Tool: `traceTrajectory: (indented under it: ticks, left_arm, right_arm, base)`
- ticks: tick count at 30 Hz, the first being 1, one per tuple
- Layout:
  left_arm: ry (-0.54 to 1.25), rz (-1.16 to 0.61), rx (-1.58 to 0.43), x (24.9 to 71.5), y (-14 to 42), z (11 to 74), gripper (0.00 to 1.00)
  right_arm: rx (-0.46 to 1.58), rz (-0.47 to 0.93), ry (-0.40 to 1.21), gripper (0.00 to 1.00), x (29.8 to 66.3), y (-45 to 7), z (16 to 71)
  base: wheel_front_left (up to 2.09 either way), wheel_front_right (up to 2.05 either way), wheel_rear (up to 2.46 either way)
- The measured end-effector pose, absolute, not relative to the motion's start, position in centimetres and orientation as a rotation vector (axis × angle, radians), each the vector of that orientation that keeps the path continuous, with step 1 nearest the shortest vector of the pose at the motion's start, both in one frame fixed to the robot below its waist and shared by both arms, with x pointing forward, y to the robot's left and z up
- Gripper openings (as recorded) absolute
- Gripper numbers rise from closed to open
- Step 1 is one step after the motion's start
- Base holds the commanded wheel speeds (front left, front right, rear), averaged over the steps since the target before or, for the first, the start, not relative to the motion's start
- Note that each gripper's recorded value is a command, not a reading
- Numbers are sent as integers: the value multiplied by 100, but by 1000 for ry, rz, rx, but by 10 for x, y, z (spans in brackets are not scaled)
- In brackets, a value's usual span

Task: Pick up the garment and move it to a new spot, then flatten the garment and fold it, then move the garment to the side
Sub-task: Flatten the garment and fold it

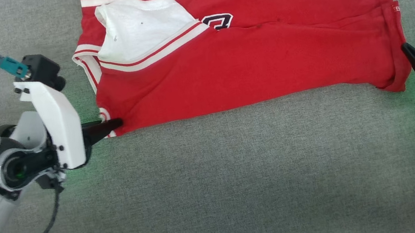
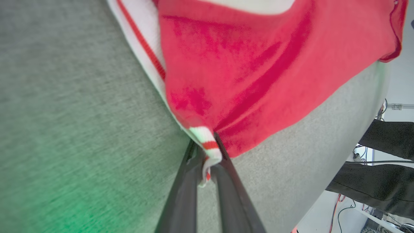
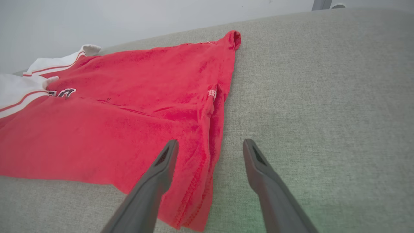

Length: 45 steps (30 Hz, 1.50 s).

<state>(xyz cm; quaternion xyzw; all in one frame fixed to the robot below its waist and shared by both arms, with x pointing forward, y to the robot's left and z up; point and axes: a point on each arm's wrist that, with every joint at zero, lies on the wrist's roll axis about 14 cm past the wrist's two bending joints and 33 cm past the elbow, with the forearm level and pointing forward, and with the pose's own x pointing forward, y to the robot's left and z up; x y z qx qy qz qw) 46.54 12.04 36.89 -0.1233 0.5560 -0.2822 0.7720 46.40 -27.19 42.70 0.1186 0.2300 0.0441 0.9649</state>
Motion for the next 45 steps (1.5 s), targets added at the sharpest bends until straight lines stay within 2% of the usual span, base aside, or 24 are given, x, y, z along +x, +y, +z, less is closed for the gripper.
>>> traceTrajectory:
  ticks: [3, 9, 17, 18, 19, 26, 30, 40, 45]
  left_arm:
    - [1196, -631, -283, 465, 113, 368, 0]
    - [1170, -642, -292, 466, 112, 368, 0]
    - [1134, -652, -332, 465, 107, 367, 0]
    - [1125, -654, -340, 466, 106, 367, 0]
    - [1120, -652, -348, 466, 106, 367, 0]
    - [1051, -642, -372, 464, 108, 375, 0]
    - [1027, -635, -382, 454, 114, 379, 0]
    - [960, -650, -440, 394, 120, 398, 0]
    - [984, -623, -474, 365, 122, 394, 0]
  right_arm:
    - [194, 116, 508, 100, 465, -270, 425]
    - [23, 222, 754, 100, 451, -261, 398]
    - [-70, 285, 996, 100, 451, -253, 378]
    - [-74, 289, 1013, 43, 451, -253, 377]
    - [-72, 291, 1021, 0, 451, -252, 376]
    - [-32, 293, 953, 0, 461, -244, 385]
    - [-33, 290, 944, 0, 455, -246, 389]
    - [-22, 304, 1003, 0, 413, -252, 394]
    - [-20, 295, 1024, 0, 399, -259, 394]
  base:
    - [0, 0, 0]
    - [0, 0, 0]
    - [0, 0, 0]
    - [0, 0, 0]
    - [0, 0, 0]
    - [0, 0, 0]
    - [0, 0, 0]
    - [0, 0, 0]
    - [0, 0, 0]
